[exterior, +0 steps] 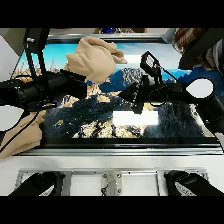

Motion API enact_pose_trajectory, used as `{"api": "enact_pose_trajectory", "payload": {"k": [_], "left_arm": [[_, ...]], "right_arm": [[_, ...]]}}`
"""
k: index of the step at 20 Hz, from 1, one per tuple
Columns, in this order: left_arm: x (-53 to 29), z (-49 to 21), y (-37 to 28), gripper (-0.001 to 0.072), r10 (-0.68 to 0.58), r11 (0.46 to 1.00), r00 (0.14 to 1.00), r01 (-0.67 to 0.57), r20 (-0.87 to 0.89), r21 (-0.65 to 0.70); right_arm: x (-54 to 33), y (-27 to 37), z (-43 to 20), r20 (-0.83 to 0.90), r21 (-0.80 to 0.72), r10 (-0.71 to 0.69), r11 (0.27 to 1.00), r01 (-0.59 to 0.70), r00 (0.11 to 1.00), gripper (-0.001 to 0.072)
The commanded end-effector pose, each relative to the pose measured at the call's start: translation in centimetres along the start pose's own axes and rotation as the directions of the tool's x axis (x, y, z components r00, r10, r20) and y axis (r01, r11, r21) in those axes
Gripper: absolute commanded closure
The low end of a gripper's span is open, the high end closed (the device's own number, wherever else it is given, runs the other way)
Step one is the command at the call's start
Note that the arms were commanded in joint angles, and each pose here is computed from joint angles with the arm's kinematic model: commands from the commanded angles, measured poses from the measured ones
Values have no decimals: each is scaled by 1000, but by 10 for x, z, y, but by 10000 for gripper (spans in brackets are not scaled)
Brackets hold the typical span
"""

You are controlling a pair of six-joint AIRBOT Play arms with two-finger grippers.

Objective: Fold the clothes and pants, and hang the long-sleeved shirts on hangers.

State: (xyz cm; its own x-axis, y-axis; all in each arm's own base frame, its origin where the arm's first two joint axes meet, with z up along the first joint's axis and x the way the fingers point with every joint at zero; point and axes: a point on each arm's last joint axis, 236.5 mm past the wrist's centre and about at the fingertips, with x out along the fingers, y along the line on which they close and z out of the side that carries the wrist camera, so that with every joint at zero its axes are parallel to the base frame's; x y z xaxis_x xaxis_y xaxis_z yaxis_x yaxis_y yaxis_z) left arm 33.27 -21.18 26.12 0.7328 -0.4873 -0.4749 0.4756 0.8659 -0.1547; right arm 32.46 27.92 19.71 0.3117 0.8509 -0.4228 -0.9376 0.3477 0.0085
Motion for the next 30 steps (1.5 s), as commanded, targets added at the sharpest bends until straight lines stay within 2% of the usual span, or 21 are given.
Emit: {"api": "enact_pose_trajectory", "payload": {"k": [1,14,17,19,21,23,25,26,27,28,30], "left_arm": [[0,0,0,682,0,1000,1000,0,2,-1],[-1,0,1,682,5,1000,1000,-5,-2,3],[-11,3,10,682,45,998,999,-46,15,36],[-26,3,29,682,125,988,992,-126,18,88],[-45,-12,65,682,264,957,964,-257,-39,136],[-68,-35,122,682,445,894,884,-428,-143,135],[-94,-62,183,681,591,802,761,-591,-268,88],[-109,-80,214,444,641,746,684,-662,-348,74],[-123,-100,243,20,668,687,606,-725,-433,45],[-135,-120,268,-12,673,627,533,-779,-513,14],[-158,-166,314,-12,633,507,397,-861,-665,-31]], "right_arm": [[0,0,0,-1,1,1,1000,-1,1000,687],[0,0,0,1,2,2,1000,-2,1000,687],[1,3,6,26,19,14,1000,-15,1000,687],[0,10,14,62,44,43,998,-46,997,686],[0,11,18,77,53,48,997,-53,996,685],[0,7,18,79,86,30,996,-37,996,686],[0,-1,13,56,134,-3,991,-4,998,686],[1,-4,7,30,138,-14,990,10,999,686],[1,-6,1,6,146,-25,989,23,1000,686],[1,-9,-4,-16,155,-34,987,36,999,686],[0,-11,-9,-35,176,-42,983,47,999,686]]}}
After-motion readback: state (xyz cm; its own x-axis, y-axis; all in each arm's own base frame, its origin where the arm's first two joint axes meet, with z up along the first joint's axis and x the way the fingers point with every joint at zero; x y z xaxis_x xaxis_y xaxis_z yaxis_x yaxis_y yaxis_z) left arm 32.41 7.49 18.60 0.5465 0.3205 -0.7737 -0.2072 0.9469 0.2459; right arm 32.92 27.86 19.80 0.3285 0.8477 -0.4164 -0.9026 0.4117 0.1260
